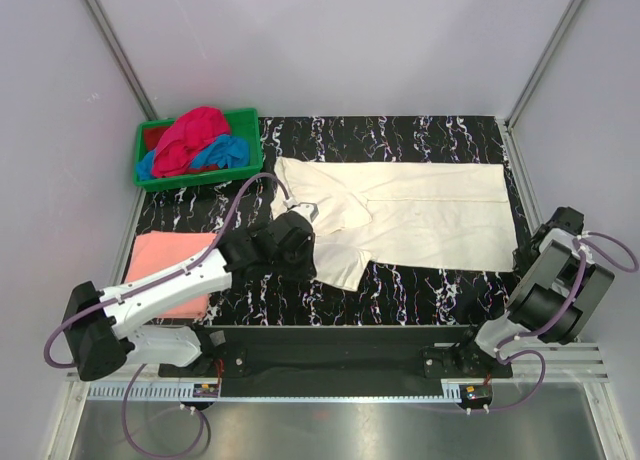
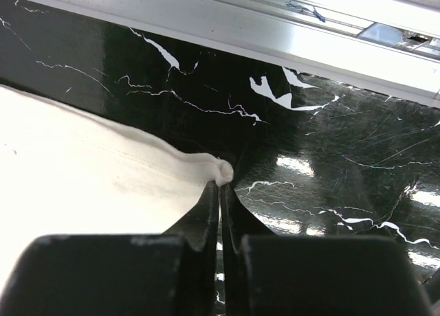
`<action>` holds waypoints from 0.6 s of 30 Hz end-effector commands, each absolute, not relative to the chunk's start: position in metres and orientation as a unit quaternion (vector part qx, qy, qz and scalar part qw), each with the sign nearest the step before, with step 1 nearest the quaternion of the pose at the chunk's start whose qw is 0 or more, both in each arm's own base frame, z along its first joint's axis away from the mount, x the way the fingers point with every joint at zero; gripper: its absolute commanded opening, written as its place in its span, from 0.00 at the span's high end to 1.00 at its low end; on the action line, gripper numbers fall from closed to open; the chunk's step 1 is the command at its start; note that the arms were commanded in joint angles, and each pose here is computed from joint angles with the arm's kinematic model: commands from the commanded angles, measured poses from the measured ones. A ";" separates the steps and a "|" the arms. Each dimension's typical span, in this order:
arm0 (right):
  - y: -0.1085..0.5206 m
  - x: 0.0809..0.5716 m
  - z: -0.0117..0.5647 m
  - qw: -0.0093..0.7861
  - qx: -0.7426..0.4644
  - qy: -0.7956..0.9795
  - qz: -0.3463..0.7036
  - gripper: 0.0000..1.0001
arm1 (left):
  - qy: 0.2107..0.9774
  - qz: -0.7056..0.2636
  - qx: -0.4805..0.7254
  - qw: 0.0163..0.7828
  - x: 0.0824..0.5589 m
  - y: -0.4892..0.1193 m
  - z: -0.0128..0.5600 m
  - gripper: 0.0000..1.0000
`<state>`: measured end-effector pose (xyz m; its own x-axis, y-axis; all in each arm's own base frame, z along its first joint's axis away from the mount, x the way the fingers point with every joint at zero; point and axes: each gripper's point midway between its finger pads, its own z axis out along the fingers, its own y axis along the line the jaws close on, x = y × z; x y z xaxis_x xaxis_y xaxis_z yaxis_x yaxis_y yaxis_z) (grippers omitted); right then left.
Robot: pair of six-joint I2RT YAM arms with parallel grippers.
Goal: Fold and stack the t-shirts
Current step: Fold the tshirt
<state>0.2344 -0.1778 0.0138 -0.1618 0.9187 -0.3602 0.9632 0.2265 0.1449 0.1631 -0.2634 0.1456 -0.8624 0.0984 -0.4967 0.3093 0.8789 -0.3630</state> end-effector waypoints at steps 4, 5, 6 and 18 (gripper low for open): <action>-0.175 0.223 0.010 0.175 0.610 0.770 -0.071 1.00 | 0.920 -0.246 0.125 0.278 0.174 -0.277 0.184 1.00; -0.171 0.223 0.013 0.173 0.605 0.774 -0.071 1.00 | 0.921 -0.240 0.127 0.280 0.177 -0.276 0.185 1.00; -0.170 0.224 0.016 0.176 0.601 0.776 -0.072 1.00 | 0.919 -0.235 0.134 0.285 0.184 -0.281 0.191 1.00; -0.177 0.262 0.059 0.196 0.544 0.809 -0.104 1.00 | 0.930 -0.208 0.107 0.283 0.273 -0.288 0.201 1.00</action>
